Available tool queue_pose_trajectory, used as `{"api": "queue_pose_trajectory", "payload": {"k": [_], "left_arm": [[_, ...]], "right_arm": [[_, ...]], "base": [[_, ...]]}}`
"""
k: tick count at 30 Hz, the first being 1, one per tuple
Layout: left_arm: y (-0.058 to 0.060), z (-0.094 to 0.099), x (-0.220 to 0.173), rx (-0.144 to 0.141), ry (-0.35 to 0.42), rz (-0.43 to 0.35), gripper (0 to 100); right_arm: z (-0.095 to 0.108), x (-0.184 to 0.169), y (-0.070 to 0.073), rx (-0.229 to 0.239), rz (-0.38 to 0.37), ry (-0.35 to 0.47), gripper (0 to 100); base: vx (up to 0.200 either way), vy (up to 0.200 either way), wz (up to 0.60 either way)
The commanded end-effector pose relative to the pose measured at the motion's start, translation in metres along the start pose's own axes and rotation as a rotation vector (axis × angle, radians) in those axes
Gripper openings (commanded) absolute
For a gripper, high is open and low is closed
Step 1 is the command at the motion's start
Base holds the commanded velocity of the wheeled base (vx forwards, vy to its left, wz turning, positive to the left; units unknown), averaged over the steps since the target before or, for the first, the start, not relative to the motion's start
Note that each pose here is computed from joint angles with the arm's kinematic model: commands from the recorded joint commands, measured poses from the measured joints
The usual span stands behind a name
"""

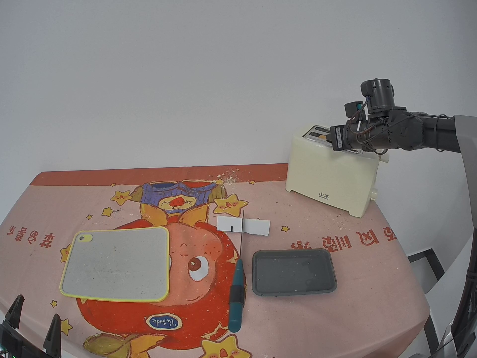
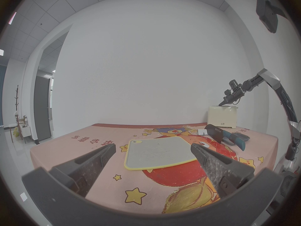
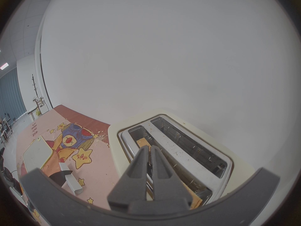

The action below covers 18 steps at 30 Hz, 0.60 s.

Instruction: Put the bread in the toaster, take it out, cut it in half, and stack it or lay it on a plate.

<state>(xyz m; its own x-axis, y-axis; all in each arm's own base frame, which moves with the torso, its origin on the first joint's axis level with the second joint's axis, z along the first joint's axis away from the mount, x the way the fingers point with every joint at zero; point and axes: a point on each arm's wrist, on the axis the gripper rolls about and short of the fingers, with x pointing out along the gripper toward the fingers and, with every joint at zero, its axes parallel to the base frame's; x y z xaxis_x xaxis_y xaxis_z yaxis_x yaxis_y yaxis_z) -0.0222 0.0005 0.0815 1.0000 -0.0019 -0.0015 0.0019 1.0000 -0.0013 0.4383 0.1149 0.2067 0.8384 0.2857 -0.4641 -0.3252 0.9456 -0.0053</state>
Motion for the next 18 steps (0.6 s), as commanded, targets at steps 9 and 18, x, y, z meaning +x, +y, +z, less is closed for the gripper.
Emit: {"api": "queue_pose_trajectory", "payload": {"k": [9,18], "left_arm": [[0.000,-0.005,0.001,0.000,0.017,0.000,100],[0.000,-0.005,0.001,0.000,0.017,0.000,100]], "right_arm": [[0.017,-0.009,0.000,-0.004,-0.002,-0.057,0],[0.010,-0.011,-0.006,-0.006,-0.042,-0.030,0]], "base": [[0.000,0.000,0.00],[0.000,0.000,0.00]]}}
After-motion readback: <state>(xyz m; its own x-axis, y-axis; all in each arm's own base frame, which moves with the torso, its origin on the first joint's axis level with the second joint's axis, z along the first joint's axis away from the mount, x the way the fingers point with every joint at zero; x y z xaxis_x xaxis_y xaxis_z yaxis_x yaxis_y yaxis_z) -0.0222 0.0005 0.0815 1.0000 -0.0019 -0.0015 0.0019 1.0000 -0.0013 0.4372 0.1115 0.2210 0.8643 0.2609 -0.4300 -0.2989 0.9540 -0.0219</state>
